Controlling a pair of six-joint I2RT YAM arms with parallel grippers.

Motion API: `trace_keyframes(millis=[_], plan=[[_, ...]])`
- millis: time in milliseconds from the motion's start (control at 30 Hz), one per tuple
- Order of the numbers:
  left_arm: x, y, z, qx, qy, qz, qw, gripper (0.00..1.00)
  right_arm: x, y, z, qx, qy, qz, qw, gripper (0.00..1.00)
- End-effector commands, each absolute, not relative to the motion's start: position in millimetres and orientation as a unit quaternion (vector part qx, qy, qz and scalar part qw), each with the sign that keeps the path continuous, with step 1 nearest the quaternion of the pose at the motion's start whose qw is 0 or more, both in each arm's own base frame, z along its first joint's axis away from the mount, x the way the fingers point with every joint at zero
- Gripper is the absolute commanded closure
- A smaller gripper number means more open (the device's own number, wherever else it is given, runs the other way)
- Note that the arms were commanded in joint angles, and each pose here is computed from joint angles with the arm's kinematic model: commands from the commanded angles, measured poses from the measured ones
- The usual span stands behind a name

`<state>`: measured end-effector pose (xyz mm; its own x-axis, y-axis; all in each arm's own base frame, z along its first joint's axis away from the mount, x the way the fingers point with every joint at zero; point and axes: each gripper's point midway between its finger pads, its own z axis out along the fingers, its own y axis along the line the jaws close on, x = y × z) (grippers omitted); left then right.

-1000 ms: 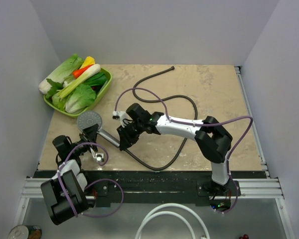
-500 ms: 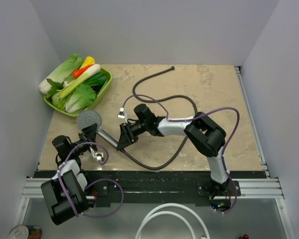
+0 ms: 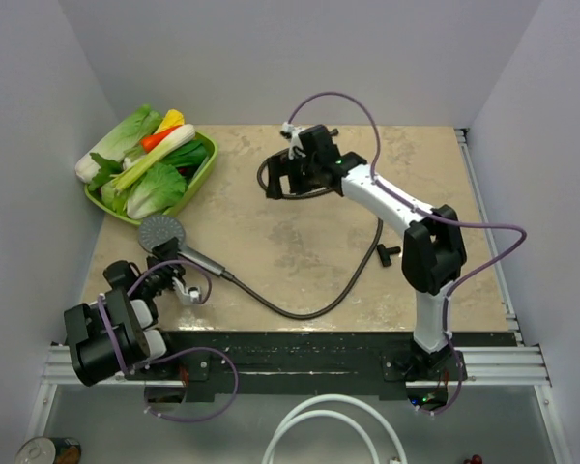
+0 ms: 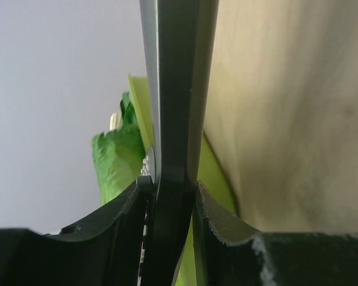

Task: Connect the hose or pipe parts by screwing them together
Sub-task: Place the bathroom fixture at the center of the board.

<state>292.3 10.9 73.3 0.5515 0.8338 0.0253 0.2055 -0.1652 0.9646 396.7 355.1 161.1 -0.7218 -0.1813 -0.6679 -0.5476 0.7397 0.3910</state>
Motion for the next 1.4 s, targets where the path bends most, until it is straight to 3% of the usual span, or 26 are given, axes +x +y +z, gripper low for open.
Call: trace_keyframes(millis=[0,133,367,533,800,967,1000,1100,1133,1367], plan=[[260.4,16.1,66.8,0.723,0.325,0.413,0.448,1.0,444.0,249.3,143.7,-0.131,0.928,0.056,0.346,0.01],[265.7,36.0,68.6,0.701,0.373,0.426,0.434,0.97,465.5,221.8,118.2,-0.083,0.94,0.031,0.329,0.01],[269.1,66.6,59.4,0.668,0.46,0.424,0.404,0.65,503.1,234.3,100.3,-0.063,0.94,0.035,0.333,0.02],[275.2,89.5,63.1,0.62,0.533,0.411,0.403,0.54,519.3,225.2,86.0,-0.048,0.944,-0.011,0.326,0.03],[279.3,120.8,60.7,0.563,0.615,0.399,0.382,0.6,508.0,214.0,53.2,-0.042,0.957,-0.03,0.284,0.09],[275.2,133.2,52.2,0.537,0.65,0.393,0.367,0.53,491.1,208.2,34.7,-0.043,0.964,-0.033,0.262,0.1],[274.2,135.4,52.2,0.532,0.655,0.395,0.364,0.52,490.8,207.1,33.7,-0.039,0.964,-0.033,0.262,0.1],[273.7,138.9,52.7,0.521,0.669,0.386,0.364,0.34,490.9,212.4,37.8,-0.032,0.963,-0.019,0.266,0.09],[275.5,140.3,56.1,0.518,0.669,0.388,0.365,0.24,492.4,213.7,40.5,-0.029,0.962,-0.013,0.27,0.09],[278.5,139.3,75.1,0.486,0.7,0.354,0.386,0.18,508.7,240.5,85.8,-0.023,0.943,0.06,0.327,0.12]])
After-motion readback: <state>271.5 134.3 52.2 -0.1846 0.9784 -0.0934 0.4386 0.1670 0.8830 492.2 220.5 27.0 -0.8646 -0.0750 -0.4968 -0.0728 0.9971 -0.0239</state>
